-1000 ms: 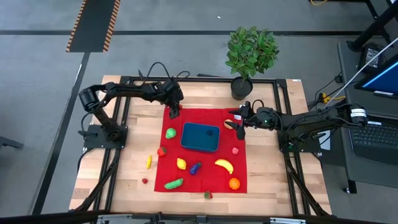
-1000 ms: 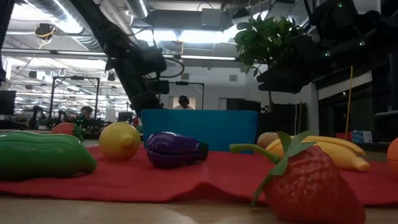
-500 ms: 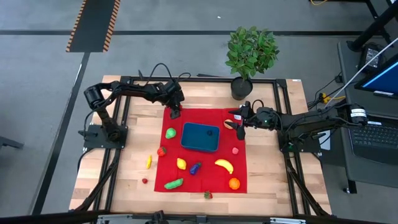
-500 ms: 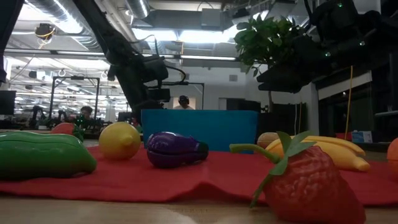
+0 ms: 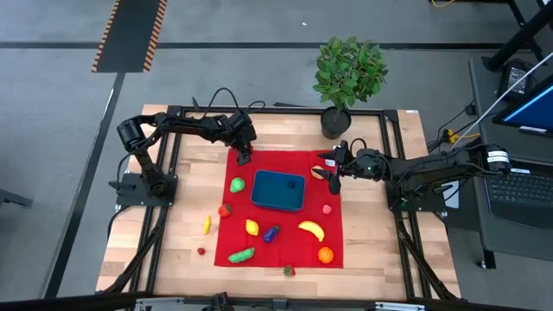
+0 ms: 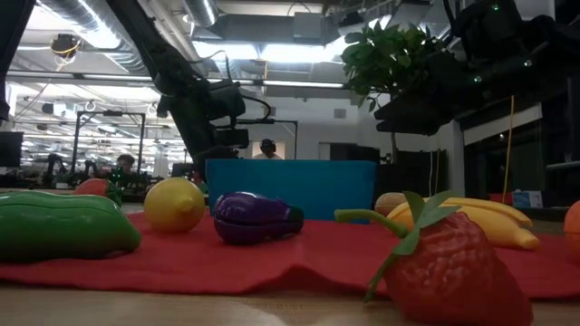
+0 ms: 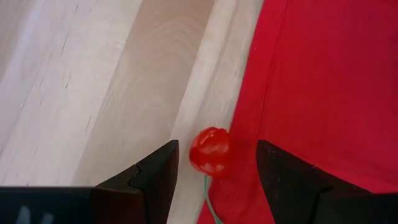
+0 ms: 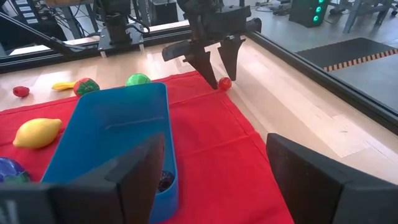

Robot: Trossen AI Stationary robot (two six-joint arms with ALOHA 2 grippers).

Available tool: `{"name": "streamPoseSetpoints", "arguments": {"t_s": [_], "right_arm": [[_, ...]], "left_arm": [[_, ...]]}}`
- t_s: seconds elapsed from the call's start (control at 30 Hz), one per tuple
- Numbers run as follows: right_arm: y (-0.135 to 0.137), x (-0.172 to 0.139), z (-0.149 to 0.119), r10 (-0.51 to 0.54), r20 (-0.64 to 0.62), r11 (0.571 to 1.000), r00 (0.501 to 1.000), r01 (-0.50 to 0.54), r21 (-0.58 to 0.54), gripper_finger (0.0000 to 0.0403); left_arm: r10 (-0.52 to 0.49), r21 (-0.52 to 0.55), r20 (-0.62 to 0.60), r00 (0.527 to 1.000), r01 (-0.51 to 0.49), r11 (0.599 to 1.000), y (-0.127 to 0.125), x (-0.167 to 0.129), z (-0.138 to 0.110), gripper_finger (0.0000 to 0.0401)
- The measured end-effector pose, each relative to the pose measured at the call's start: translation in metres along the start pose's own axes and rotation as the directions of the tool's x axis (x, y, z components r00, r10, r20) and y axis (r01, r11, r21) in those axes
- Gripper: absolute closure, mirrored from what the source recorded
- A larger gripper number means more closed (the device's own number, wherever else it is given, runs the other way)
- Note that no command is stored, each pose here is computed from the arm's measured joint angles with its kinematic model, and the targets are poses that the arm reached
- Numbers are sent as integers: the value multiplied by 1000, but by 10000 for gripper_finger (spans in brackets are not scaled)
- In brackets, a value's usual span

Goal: Pick and placing Produce into tupperware
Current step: Put the red cherry into the blue bin

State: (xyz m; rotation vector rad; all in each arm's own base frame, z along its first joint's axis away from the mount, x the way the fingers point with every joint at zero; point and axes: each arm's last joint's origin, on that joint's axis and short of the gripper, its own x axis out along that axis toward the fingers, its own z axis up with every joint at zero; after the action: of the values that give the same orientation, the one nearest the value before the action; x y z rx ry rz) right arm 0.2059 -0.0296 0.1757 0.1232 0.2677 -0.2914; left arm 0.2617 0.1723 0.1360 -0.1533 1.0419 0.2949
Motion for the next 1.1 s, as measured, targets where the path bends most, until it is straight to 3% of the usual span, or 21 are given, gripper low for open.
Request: {"name": "streamPoseSetpoints", "arguments": {"t_s": [1.1], "right_arm": [[0,0,0,0,0,1000,1000,0,0,120]], "left_arm": [[43,2,17,999,-43,999,1,0,2,195]]}}
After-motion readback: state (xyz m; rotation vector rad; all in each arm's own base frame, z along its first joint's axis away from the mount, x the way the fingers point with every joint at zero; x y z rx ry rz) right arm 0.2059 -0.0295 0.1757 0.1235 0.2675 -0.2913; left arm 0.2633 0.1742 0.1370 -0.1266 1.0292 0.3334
